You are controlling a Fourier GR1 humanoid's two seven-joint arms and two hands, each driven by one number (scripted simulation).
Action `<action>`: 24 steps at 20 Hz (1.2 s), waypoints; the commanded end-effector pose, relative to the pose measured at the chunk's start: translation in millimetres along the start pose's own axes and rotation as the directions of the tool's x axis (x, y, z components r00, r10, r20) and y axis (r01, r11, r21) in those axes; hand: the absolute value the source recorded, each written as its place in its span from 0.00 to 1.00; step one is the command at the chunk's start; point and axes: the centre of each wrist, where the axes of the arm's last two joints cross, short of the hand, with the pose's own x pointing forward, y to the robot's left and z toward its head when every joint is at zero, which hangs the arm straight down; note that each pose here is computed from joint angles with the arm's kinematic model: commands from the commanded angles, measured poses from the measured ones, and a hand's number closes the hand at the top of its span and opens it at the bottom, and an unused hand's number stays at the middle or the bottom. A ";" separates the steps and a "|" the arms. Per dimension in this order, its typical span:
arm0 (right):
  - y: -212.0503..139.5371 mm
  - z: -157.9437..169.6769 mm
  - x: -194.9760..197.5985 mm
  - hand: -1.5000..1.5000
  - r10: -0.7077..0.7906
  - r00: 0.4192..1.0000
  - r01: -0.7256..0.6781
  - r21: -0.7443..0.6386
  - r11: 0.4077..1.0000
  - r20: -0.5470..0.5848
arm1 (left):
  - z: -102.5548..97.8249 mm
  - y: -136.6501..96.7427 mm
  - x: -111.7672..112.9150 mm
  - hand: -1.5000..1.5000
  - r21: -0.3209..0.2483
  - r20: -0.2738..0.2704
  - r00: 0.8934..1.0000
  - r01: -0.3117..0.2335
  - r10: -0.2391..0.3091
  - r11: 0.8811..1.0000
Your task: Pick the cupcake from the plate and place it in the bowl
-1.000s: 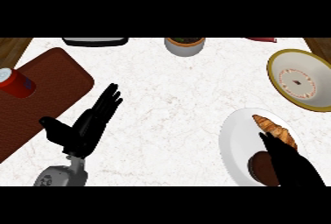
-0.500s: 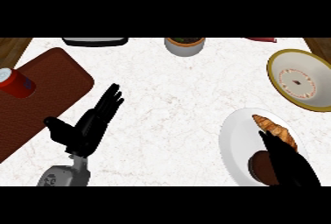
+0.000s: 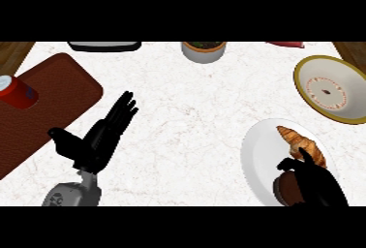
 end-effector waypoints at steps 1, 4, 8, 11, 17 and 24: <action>13.8 1.0 -0.7 1.00 0.025 0.999 -0.024 -0.006 1.000 0.048 | 0.0 2.2 -11.3 0.50 -0.016 -0.003 1.000 -0.006 0.006 1.000; 26.3 -6.9 12.8 1.00 0.035 0.997 -0.035 -0.002 0.999 0.074 | -3.9 1.1 3.6 0.50 0.008 -0.015 1.000 -0.006 0.006 1.000; 10.5 -22.8 17.4 1.00 0.066 0.994 -0.066 -0.013 0.998 0.082 | -3.4 23.8 -5.6 0.50 -0.006 -0.001 1.000 0.016 -0.016 1.000; 1.6 -3.4 -10.1 1.00 0.108 0.983 -0.105 -0.026 0.994 0.149 | 1.2 5.8 -9.5 0.50 -0.020 -0.018 1.000 -0.008 0.008 1.000; -5.9 -36.4 -75.5 1.00 0.225 0.862 -0.261 0.017 0.965 0.455 | 2.1 3.7 -11.8 0.50 -0.016 0.003 1.000 -0.013 0.013 1.000; -46.5 -21.3 -78.0 1.00 0.298 0.855 -0.228 -0.210 0.951 0.424 | 14.7 -0.9 -4.7 0.50 0.008 -0.004 1.000 0.007 -0.007 1.000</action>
